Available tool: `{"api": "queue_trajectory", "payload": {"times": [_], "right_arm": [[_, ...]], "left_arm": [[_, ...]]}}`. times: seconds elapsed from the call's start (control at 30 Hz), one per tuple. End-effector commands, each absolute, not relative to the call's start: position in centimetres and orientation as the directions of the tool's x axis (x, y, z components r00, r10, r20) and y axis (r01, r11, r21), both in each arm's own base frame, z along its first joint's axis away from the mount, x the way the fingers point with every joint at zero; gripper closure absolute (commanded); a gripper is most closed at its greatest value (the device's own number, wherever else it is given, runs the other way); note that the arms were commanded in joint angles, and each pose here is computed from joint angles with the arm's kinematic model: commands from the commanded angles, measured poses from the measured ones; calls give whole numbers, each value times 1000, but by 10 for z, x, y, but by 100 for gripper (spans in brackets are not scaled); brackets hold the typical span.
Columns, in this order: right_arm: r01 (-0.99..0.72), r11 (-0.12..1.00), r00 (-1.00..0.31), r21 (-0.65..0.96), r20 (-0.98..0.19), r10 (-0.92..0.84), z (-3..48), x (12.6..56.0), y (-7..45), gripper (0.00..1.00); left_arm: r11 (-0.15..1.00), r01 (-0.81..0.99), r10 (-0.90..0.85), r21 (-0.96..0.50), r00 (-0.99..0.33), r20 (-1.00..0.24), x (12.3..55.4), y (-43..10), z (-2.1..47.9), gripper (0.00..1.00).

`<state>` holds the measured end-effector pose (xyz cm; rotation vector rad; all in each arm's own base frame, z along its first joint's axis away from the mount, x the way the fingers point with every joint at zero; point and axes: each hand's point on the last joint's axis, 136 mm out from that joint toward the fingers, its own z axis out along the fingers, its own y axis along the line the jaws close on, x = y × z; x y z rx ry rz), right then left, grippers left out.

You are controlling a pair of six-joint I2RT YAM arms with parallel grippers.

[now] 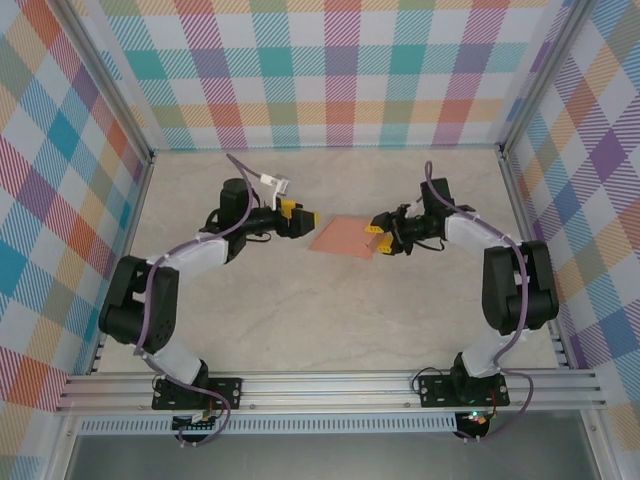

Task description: Fold the paper box

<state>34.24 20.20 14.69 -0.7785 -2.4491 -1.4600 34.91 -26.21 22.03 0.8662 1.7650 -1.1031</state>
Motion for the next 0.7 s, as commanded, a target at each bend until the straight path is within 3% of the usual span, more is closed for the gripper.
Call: {"api": "queue_trajectory", "payload": {"times": [0.0,0.27,0.67], "right_arm": [[674,323,-739,664,608,291,157,324,204,64],[734,299,-678,611,687,262,152,327,209,65],[743,300,-667,599,699,258,150,322,219,65]], "left_arm": [[167,986,346,27,-33,-938,288,-270,210,0],[204,870,555,449,275,-785,291,-290,202,2],[223,813,665,537,276,-694,310,-314,160,10]]}}
